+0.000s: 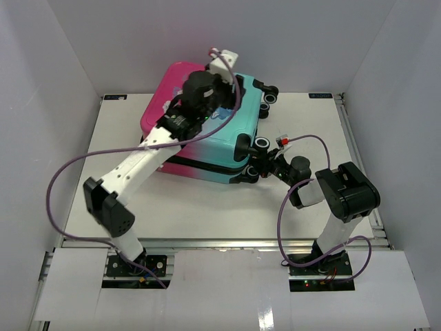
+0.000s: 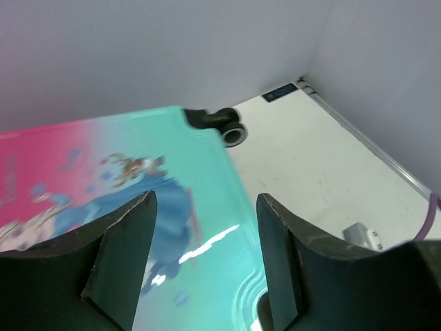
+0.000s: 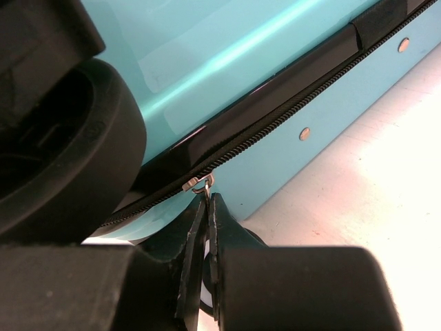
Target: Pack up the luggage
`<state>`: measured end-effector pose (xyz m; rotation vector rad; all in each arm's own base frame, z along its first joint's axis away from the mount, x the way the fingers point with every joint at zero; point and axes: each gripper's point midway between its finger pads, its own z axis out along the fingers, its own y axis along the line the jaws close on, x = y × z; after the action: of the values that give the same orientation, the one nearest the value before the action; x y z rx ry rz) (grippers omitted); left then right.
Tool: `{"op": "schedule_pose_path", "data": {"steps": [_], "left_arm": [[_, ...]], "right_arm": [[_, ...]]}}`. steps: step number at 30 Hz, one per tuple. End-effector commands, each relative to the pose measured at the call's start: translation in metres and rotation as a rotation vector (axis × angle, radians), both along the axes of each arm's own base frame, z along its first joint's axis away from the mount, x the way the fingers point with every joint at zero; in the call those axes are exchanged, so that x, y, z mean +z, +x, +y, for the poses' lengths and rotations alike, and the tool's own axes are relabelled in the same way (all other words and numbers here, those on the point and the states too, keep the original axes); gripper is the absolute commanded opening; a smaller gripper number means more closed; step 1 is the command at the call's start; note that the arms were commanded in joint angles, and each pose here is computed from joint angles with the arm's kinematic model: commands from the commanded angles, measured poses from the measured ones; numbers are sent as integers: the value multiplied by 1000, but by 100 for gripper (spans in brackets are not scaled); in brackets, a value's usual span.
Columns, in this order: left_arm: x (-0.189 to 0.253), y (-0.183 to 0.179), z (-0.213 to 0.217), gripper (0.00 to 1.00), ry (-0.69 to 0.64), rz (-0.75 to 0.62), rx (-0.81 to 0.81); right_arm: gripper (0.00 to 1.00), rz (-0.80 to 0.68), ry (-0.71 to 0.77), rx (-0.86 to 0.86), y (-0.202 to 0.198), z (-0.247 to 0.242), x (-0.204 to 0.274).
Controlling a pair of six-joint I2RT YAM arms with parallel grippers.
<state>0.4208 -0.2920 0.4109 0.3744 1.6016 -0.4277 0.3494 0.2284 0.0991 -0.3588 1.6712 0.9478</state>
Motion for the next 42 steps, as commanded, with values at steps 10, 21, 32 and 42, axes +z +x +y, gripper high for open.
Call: {"op": "schedule_pose_path", "data": {"steps": [10,21,32,42], "left_arm": [[-103,48,-119,22,226,87,-12],[-176,5,-128,21,418,285,-142],[-228,-51,-64,21,530,503,-84],[-263,-73,-37,43,638,550,-79]], "right_arm": [[8,-461,153,-73,4,-14,95],[8,-472,150,-83,0,-17,99],[8,-484,150,-98,-5,-21,104],[8,-491,160,-97,-9,-23,109]]}}
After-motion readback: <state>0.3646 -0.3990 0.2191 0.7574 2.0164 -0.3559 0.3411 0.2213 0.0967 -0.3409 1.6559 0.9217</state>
